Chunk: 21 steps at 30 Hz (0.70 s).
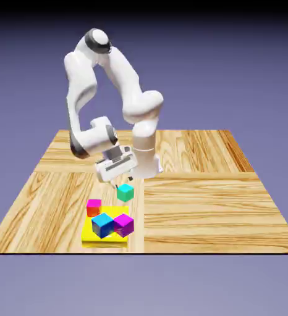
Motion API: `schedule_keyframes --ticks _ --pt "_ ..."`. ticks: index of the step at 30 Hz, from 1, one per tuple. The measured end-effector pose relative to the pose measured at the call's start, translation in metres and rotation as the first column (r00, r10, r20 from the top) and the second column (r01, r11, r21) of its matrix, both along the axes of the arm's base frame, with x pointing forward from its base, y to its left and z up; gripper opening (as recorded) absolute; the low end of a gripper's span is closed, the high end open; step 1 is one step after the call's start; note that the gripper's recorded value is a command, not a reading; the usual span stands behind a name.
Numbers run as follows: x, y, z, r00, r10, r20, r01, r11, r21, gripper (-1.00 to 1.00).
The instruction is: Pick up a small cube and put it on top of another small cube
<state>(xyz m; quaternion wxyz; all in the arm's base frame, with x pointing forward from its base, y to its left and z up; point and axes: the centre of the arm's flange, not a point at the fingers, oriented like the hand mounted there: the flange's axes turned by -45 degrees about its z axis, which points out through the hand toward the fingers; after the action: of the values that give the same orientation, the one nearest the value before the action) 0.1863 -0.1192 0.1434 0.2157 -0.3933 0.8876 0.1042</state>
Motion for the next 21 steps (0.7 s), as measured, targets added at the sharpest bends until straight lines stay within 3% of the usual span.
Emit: schedule_keyframes --ticks 6,7,21 --pt "0.005 0.004 -0.026 1.000 -0.001 0.006 0.001 1.000 -0.012 0.00" --pt "0.006 0.004 -0.027 1.000 -0.001 0.008 0.001 1.000 -0.013 -1.00" --pt "-0.007 -0.010 0.029 1.000 -0.001 0.007 0.001 1.000 -0.008 -1.00"
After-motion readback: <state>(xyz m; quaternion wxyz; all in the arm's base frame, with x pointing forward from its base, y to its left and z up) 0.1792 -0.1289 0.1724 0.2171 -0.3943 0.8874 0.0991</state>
